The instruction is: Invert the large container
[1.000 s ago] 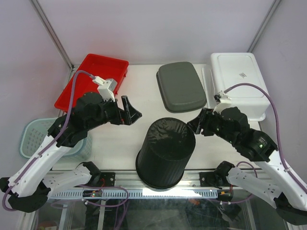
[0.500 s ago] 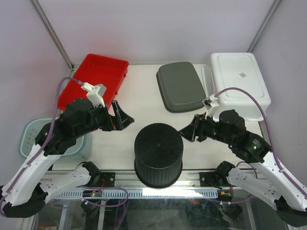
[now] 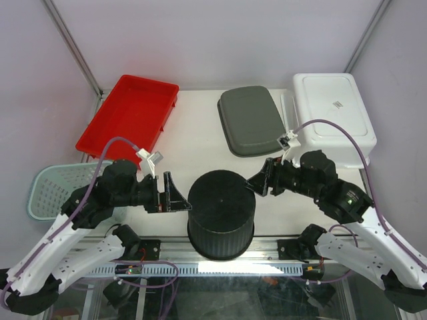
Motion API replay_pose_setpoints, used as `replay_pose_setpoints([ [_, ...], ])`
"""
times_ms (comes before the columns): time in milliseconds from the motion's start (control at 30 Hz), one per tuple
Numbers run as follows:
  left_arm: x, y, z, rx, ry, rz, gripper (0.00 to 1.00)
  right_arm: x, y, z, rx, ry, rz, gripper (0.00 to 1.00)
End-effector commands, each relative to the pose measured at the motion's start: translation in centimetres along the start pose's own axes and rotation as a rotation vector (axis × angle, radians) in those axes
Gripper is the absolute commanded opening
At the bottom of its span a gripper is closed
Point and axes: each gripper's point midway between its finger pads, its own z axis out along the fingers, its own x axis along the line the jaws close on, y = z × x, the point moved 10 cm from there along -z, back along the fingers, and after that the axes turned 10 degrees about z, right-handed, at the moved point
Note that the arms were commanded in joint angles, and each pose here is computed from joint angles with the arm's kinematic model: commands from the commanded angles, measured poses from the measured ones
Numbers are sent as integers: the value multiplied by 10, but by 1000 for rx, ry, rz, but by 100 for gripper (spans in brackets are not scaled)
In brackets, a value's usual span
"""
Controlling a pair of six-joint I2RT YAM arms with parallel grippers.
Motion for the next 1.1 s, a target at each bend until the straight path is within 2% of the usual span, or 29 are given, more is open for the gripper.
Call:
replay_pose_setpoints([
  [0, -17, -9, -4, 21, -324, -63, 94, -18, 7, 1, -111, -231, 26, 62],
  [167, -18, -6, 9, -34, -459, -70, 94, -28, 9, -1, -163, -371, 60, 60],
  [367, -12, 5, 46, -63, -535, -62, 95, -34, 17, -21, -273, -519, 79, 59],
  [467, -9, 9, 65, -57, -539, -50, 95, -28, 20, -30, -313, -483, 83, 59],
  [600, -4, 14, 82, -44, -523, -42, 94, -21, 20, -32, -295, -405, 71, 59],
  [833, 1, 9, 78, -56, -474, -29, 95, -3, 13, -22, -206, -109, 20, 59],
  [967, 4, 4, 75, -57, -456, -43, 95, -1, 14, -23, -207, -96, 15, 54],
  [1067, 4, 1, 72, -59, -456, -39, 95, -3, 15, -26, -212, -150, 23, 53],
])
